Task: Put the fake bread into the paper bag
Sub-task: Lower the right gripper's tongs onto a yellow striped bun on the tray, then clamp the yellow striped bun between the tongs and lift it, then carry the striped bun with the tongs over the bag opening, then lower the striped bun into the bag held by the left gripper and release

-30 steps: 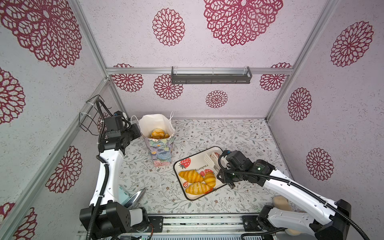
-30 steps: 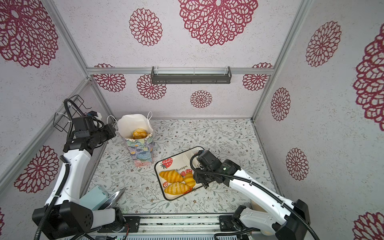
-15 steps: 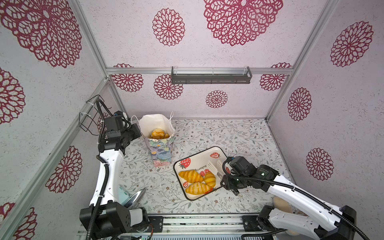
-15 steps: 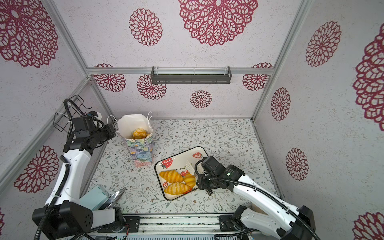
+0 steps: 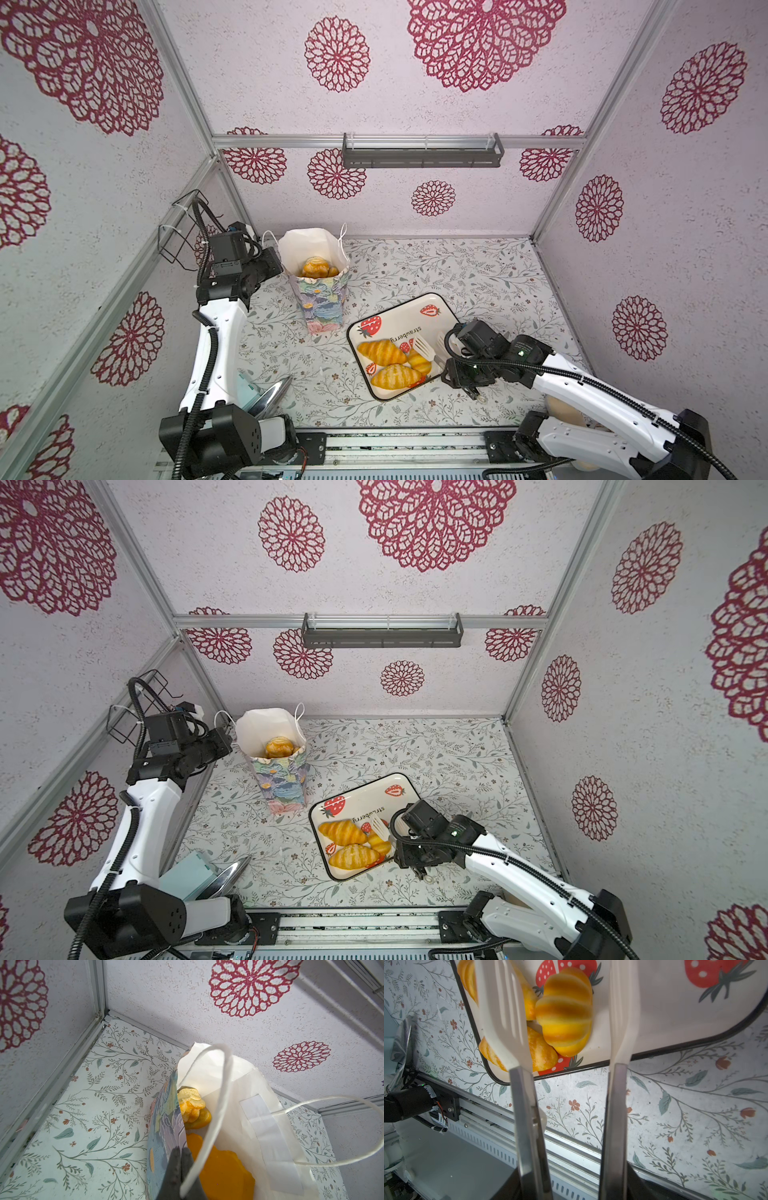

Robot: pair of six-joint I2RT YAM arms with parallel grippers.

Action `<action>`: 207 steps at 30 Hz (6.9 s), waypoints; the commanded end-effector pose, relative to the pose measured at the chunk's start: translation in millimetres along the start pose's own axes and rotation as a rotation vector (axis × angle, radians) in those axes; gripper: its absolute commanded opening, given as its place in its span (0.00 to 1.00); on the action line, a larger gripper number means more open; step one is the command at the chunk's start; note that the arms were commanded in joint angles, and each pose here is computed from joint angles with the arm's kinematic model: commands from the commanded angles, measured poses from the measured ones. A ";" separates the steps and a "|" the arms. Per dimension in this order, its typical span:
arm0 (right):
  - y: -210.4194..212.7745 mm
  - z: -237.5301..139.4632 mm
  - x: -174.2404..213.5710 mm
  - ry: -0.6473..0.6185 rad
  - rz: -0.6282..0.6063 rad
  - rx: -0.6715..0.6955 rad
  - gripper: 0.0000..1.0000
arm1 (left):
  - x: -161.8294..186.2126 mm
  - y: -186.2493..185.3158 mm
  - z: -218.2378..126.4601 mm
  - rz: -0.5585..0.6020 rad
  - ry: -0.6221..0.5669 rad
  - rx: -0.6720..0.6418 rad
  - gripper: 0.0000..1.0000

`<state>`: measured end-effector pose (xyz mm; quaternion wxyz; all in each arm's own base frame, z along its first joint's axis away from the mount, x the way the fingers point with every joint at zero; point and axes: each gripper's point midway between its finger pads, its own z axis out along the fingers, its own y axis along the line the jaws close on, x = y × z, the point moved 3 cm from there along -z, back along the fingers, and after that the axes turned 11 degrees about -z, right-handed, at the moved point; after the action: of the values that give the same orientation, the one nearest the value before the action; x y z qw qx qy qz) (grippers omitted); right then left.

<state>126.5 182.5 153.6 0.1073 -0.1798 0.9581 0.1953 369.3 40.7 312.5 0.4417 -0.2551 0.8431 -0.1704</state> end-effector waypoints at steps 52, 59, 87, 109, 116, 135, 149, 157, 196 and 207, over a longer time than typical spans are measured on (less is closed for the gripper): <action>11.9 26.9 8.7 0.050 0.002 -0.059 0.46 | 5.9 -2.4 1.7 0.002 0.016 0.018 0.00; 7.8 19.6 2.1 0.025 -0.014 -0.009 0.41 | 6.6 -2.2 2.5 0.000 0.018 0.017 0.00; 45.1 -15.6 -80.0 -0.217 -0.107 -0.056 0.38 | 7.5 -3.4 2.7 0.001 0.021 0.025 0.00; 102.8 -60.9 -146.8 -0.418 -0.264 -0.195 0.38 | 6.8 -12.1 -0.5 0.012 0.014 0.080 0.00; 115.4 -73.0 -155.7 -0.438 -0.301 -0.223 0.38 | 5.4 -6.2 0.1 0.004 0.012 0.052 0.00; 174.6 -111.9 -192.1 -0.572 -0.421 -0.376 0.38 | -1.9 12.9 -2.2 -0.043 -0.019 -0.011 0.00; 214.9 -128.2 -220.8 -0.634 -0.507 -0.406 0.39 | -7.7 20.2 -7.7 -0.061 -0.047 -0.028 0.00; 227.1 -119.0 -235.3 -0.619 -0.522 -0.401 0.39 | -10.8 24.0 -11.2 -0.073 -0.064 -0.033 0.00; 210.5 -71.9 -266.8 -0.513 -0.433 -0.279 0.40 | -3.0 6.1 -7.0 -0.059 -0.022 0.073 0.00; 205.1 -67.9 -268.6 -0.511 -0.413 -0.274 0.40 | -2.3 5.0 -7.0 -0.058 -0.020 0.079 0.00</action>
<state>277.2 415.2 328.0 0.3131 -0.3428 0.8274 0.3161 365.2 49.8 311.9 0.4472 -0.2675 0.8278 -0.2077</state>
